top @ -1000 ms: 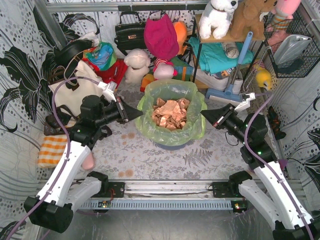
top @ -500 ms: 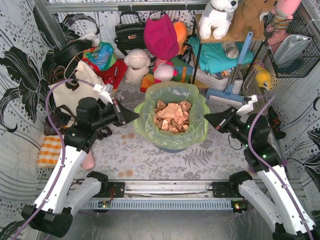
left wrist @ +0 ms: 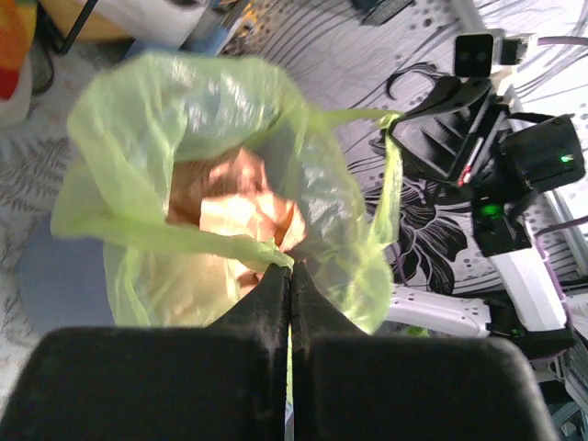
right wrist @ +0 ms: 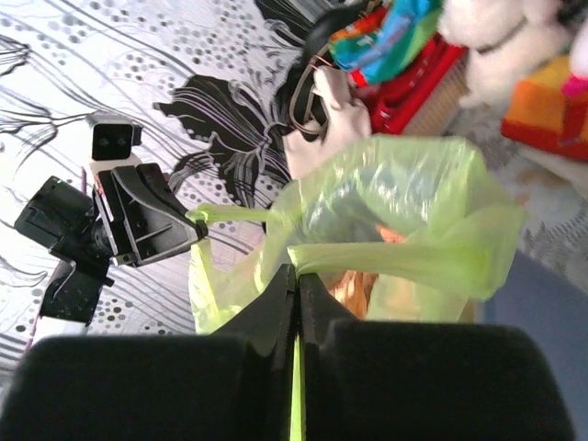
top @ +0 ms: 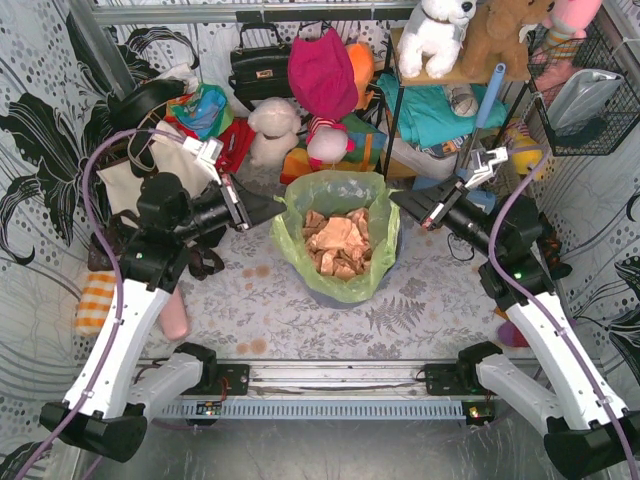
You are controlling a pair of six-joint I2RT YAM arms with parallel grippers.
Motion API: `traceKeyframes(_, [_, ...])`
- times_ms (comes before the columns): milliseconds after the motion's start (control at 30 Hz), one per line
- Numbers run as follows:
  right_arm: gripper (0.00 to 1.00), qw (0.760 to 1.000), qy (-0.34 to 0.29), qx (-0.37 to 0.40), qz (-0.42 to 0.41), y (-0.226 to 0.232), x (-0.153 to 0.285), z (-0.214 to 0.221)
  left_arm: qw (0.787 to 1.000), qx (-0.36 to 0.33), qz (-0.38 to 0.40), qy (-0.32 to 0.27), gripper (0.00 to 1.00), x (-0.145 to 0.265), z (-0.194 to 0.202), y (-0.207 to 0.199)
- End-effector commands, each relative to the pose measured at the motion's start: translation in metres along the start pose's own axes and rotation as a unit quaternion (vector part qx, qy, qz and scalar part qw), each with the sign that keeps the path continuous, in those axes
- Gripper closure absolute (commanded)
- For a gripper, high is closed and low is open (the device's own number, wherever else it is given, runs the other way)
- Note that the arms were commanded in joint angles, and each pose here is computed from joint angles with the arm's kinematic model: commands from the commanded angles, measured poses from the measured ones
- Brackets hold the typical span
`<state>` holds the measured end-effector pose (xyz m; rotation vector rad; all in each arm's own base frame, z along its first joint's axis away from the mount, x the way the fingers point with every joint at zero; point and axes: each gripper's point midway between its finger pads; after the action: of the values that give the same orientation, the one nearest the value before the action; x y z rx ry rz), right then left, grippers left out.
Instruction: Tie the trash bag
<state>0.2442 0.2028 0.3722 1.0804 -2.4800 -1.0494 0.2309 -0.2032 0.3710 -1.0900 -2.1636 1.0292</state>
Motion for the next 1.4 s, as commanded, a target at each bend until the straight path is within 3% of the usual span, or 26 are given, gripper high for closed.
traceKeyframes(0, [1.00,0.991,-0.053,0.045,-0.111,0.072,0.011,-0.044,0.994,-0.062,0.087,-0.036,1.00,0.014,-0.031,-0.067])
traceKeyframes(167, [1.00,0.992,-0.050,0.042,-0.112,0.076,0.013,-0.045,0.994,-0.050,0.093,-0.033,1.00,0.013,-0.034,-0.073])
traceKeyframes(433, [1.00,0.999,-0.029,0.028,-0.031,0.022,-0.011,-0.027,1.000,-0.018,0.001,-0.025,1.00,-0.018,-0.036,-0.008])
traceKeyframes(1033, [1.00,0.997,-0.059,0.014,0.037,-0.047,-0.084,-0.039,0.981,-0.055,-0.173,-0.074,1.00,-0.057,-0.092,0.093])
traceKeyframes(1233, [1.00,0.997,-0.075,0.010,0.031,-0.067,-0.121,-0.053,0.975,-0.069,-0.182,-0.106,1.00,-0.077,-0.124,0.114])
traceKeyframes(1367, [1.00,0.995,-0.099,0.017,-0.021,-0.062,-0.141,-0.067,0.979,-0.079,-0.130,-0.132,1.00,-0.092,-0.148,0.098])
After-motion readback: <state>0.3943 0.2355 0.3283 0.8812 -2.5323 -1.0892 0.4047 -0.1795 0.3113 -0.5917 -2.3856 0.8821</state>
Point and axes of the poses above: each gripper's point midway between its finger pads, its own x axis back along the fingers, its own y axis along the line the jaws close on, z = x × y, and after that the axes turned 6 degrees about x, right-handed
